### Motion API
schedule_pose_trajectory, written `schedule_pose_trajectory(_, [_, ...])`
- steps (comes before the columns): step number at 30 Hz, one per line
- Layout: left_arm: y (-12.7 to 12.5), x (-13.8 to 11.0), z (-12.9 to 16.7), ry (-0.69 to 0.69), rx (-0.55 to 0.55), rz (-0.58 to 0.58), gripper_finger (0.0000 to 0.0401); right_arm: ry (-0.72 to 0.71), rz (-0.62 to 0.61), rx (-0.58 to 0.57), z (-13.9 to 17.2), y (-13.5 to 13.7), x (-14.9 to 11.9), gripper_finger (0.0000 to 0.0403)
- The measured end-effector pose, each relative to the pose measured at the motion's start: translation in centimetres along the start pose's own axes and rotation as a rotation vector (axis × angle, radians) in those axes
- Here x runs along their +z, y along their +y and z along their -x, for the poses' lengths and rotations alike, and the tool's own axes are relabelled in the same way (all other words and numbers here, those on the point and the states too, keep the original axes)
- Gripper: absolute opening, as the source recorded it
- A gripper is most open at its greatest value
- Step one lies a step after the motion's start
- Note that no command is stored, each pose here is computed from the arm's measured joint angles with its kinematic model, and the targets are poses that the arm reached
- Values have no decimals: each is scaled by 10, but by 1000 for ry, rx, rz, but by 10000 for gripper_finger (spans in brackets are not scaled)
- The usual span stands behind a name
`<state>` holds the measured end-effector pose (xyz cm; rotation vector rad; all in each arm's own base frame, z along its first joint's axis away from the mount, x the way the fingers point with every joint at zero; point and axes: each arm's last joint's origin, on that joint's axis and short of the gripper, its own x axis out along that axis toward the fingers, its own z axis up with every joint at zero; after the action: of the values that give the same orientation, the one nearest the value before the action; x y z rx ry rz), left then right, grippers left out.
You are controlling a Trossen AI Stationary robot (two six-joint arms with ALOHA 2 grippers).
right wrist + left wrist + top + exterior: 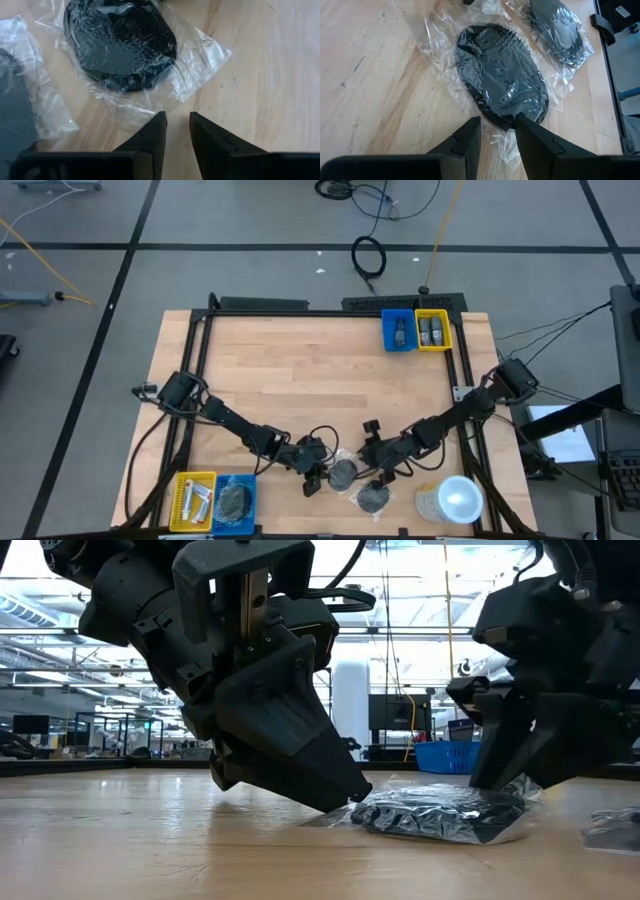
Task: Pick & Place Travel size toiletries
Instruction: Put the black hairbrush into the bottom blue bin
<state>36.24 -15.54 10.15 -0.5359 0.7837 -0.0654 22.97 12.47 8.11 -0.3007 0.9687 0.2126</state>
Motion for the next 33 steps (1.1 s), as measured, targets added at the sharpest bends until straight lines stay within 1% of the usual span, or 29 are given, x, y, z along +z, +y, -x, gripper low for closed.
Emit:
schedule_pose_trajectory(2, [0, 0, 0, 0, 0, 0, 124, -21, -7, 12, 3, 1, 3, 86])
schedule_pose_trajectory(5, [0, 0, 0, -2, 0, 0, 124, -108, -16, 28, 4, 4, 11, 86])
schedule_pose_trajectory(9, [2, 2, 0, -5, 1, 7, 124, -212, 23, 56, 7, 7, 20, 86])
schedule_pose_trajectory(13, [5, 5, 0, -14, 8, 13, 124, -231, 24, 77, 7, 8, 22, 86])
schedule_pose_trajectory(18, [7, 9, 0, -29, 12, 16, 124, -239, 18, 77, 7, 8, 23, 86])
schedule_pose_trajectory(26, [11, 17, -1, -71, -4, 3, 124, -280, 23, 87, 7, 4, 27, 88])
schedule_pose_trajectory(33, [15, 21, -1, -81, -3, 3, 124, -288, 10, 81, 5, 1, 28, 106])
